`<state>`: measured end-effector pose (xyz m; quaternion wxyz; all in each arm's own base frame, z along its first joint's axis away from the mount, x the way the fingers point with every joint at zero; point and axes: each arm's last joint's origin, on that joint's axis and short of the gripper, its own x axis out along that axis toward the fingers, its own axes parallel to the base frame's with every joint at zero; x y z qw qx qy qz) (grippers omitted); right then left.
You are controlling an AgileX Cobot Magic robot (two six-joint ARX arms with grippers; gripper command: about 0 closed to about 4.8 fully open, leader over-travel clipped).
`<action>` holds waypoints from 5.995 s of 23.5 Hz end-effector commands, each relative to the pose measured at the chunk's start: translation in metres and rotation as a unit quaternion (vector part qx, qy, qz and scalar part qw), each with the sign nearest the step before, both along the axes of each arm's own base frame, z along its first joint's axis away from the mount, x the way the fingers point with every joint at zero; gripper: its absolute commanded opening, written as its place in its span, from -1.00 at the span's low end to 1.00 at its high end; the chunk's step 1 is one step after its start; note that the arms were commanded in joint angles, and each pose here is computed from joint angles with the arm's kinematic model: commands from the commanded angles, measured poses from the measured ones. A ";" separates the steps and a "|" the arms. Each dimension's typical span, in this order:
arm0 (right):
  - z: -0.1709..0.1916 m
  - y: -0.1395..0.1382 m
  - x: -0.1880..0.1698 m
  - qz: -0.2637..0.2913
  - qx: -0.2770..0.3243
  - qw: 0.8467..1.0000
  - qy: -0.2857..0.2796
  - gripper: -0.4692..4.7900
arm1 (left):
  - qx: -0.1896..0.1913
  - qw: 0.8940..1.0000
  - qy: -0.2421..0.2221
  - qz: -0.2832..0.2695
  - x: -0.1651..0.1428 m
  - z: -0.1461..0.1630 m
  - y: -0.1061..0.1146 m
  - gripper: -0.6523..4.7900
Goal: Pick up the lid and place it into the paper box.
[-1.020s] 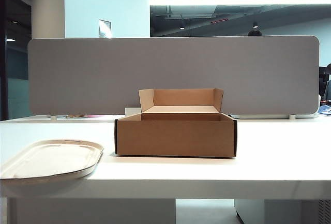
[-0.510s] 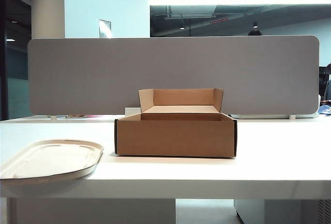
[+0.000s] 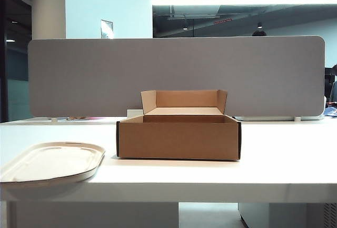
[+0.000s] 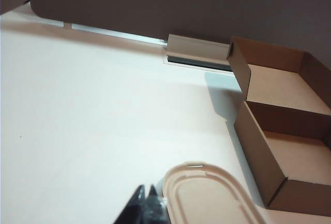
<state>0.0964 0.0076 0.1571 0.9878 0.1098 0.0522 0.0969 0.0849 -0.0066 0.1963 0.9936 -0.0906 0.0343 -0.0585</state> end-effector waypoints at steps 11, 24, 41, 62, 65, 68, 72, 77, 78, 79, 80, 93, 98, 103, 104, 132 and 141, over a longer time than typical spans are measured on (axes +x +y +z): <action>0.000 0.000 0.000 0.002 0.015 1.000 -0.004 -0.83 | -0.095 0.984 0.137 -0.069 0.021 0.022 -0.006 -0.78; 0.000 0.000 0.000 0.002 0.015 1.000 -0.003 -0.83 | -0.220 0.914 0.341 -0.021 0.050 -0.014 -0.009 -0.73; -0.001 0.000 0.000 0.002 0.014 1.000 -0.002 -0.83 | -0.270 0.851 0.448 -0.034 0.045 -0.045 -0.012 0.07; -0.001 0.000 0.000 0.002 0.014 1.000 0.000 -0.83 | -0.323 0.861 0.392 -0.032 0.047 -0.063 -0.012 0.08; -0.001 0.000 0.000 0.002 0.014 1.000 0.000 -0.83 | -0.321 0.862 0.391 -0.032 0.047 -0.063 -0.012 0.08; -0.001 0.000 0.000 0.002 0.014 1.000 0.000 -0.83 | -0.323 0.860 0.393 -0.037 0.047 -0.063 -0.013 0.08; -0.001 0.000 0.000 0.002 0.014 1.000 0.000 -0.83 | -0.330 0.853 0.400 -0.061 0.047 -0.062 -0.014 0.08; -0.001 0.000 0.000 0.002 0.014 1.000 0.000 -0.83 | -0.327 0.851 0.403 -0.080 0.047 -0.060 -0.018 0.08; -0.001 0.000 0.000 0.002 0.014 1.000 0.000 -0.83 | -0.328 0.850 0.403 -0.086 0.047 -0.058 -0.019 0.08; -0.001 0.000 0.000 0.002 0.014 1.000 0.001 -0.83 | -0.329 0.850 0.402 -0.090 0.048 -0.056 -0.019 0.08; -0.001 0.000 0.000 0.002 0.014 1.000 0.001 -0.83 | -0.328 0.851 0.399 -0.091 0.049 -0.054 -0.019 0.08; -0.006 0.000 0.000 0.001 0.013 1.000 0.026 -0.83 | -0.292 0.864 0.393 -0.113 0.062 -0.035 -0.025 0.08; -0.006 0.000 0.000 0.001 0.013 1.000 0.026 -0.83 | -0.297 0.820 0.479 -0.095 0.062 -0.044 -0.026 0.08; -0.006 0.000 0.000 0.001 0.013 1.000 0.026 -0.83 | -0.263 0.840 0.470 -0.061 0.063 -0.046 -0.024 0.08; -0.006 0.000 0.000 0.001 0.013 1.000 0.026 -0.83 | -0.261 0.842 0.469 -0.055 0.063 -0.046 -0.023 0.08; -0.006 0.000 0.000 -0.001 0.013 1.000 0.026 -0.83 | -0.283 0.831 0.464 -0.116 0.099 -0.072 -0.031 -0.69; -0.006 0.000 0.000 0.001 0.013 1.000 0.026 -0.83 | -0.295 0.842 0.413 -0.182 0.107 -0.060 -0.034 -0.78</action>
